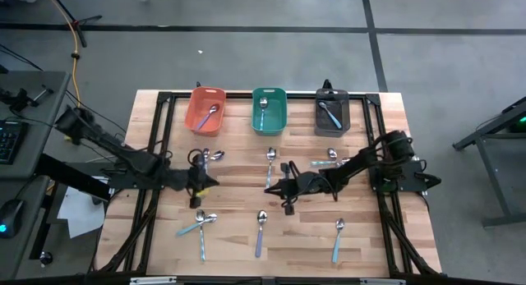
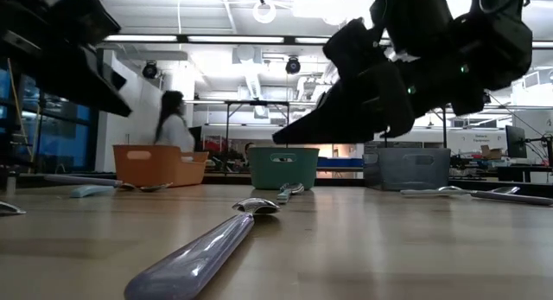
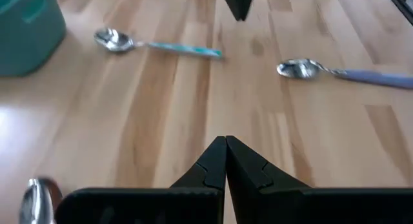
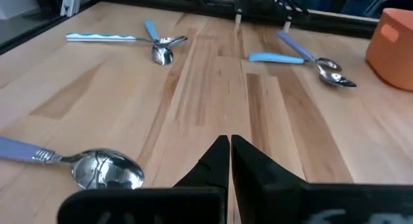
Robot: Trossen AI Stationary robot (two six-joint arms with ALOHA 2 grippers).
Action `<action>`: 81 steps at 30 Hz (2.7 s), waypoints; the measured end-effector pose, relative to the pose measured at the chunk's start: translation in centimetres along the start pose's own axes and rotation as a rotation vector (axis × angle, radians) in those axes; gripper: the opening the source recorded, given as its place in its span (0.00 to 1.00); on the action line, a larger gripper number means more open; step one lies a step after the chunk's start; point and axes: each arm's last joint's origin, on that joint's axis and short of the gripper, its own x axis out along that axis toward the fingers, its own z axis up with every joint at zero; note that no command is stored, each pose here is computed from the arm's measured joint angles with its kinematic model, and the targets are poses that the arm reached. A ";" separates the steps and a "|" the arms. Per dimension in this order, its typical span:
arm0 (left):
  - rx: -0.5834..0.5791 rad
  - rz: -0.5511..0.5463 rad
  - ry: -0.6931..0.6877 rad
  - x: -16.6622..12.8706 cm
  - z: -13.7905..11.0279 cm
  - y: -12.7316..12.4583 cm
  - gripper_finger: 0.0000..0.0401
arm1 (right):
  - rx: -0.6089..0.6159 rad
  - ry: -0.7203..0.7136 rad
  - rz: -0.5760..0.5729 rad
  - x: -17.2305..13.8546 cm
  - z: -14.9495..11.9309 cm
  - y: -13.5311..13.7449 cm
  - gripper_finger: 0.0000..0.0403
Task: Sort silverware by color (type)
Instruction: Put the blue spoon into the black bin
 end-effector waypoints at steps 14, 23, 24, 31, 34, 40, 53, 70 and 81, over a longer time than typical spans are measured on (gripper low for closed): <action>-0.167 -0.019 0.335 -3.3 -0.2 -4.7 0.14 | -0.057 -0.053 -0.016 -0.3 0.4 2.0 0.00; -0.128 -0.069 0.561 -2.5 -2.1 -9.5 0.28 | -0.062 -0.051 -0.010 -0.4 0.4 2.5 0.00; -0.127 -0.056 0.573 -2.4 -2.3 -9.9 0.29 | -0.061 -0.051 -0.011 -0.4 0.4 2.4 0.00; -0.140 0.032 0.651 -1.0 -3.2 -11.8 0.35 | -0.063 -0.046 -0.010 -0.4 0.4 2.4 0.00; -0.131 0.026 0.697 -0.5 -3.5 -12.4 0.36 | -0.064 -0.040 -0.010 -0.4 0.3 2.5 0.00; -0.152 0.034 0.757 -0.2 -4.0 -12.7 0.36 | -0.064 -0.040 -0.010 -0.4 0.3 2.4 0.00; -0.203 0.047 0.823 -0.2 -4.2 -12.9 0.07 | -0.064 -0.039 -0.011 -0.4 0.3 2.4 0.00; -0.234 -0.027 0.422 -2.5 -1.6 -10.3 0.07 | -0.105 0.010 -0.091 -0.5 -0.1 2.4 0.00; -0.173 -0.124 -0.096 1.5 0.6 -3.8 0.07 | 0.032 -0.176 -0.110 0.3 0.7 0.5 0.00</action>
